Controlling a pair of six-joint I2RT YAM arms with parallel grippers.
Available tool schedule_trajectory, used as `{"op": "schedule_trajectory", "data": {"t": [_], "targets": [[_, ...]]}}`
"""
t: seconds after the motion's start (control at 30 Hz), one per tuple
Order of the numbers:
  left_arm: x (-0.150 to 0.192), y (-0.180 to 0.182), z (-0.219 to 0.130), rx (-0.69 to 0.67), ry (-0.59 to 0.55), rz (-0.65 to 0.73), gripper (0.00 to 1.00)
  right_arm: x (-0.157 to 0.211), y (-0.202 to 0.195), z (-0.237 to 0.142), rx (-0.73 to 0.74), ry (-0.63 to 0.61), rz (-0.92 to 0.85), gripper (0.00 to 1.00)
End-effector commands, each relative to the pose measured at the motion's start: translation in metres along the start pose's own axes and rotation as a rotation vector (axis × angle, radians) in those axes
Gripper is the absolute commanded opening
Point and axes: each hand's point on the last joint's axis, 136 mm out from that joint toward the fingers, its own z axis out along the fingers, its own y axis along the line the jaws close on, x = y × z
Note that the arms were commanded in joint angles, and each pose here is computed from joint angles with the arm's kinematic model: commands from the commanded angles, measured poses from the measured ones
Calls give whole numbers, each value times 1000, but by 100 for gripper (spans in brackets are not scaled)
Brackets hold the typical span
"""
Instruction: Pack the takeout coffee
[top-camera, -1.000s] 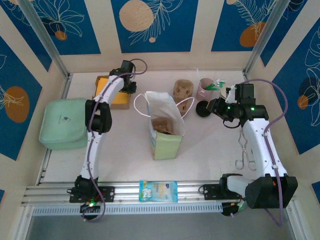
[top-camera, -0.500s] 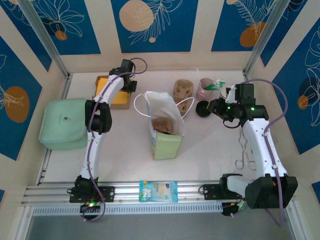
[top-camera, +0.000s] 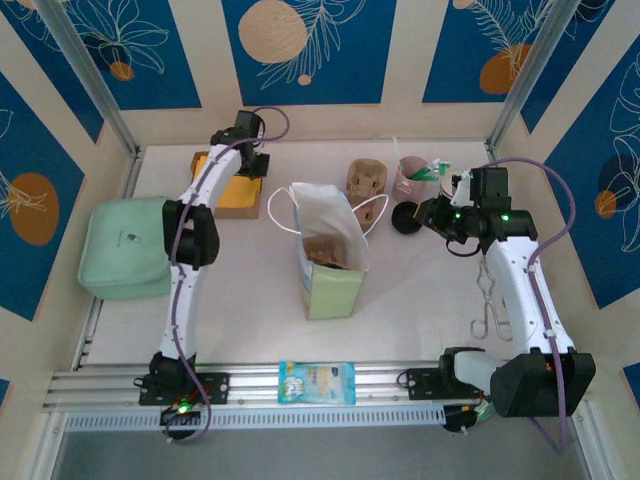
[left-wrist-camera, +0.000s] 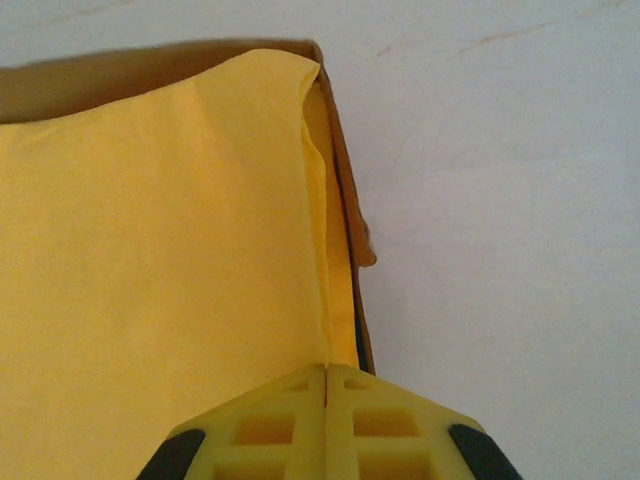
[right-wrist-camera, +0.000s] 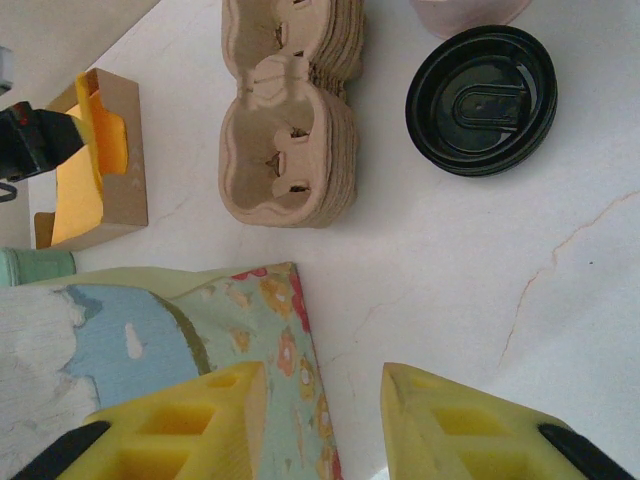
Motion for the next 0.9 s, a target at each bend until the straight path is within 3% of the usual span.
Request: {"op": "schedule_trajectory", "data": {"t": [0.0,0.37,0.87], "targets": [[-19,4,-39,28,-58,7,0,-2,10,-9,-34,-9,-7,36],[-29,-10,-72,166,-97,-3,0,1,11,-13,-39,-12,-10,35],[-13,6,-47,124,-26,-22,8,5,8,-10,-35,1,-10,35]]}}
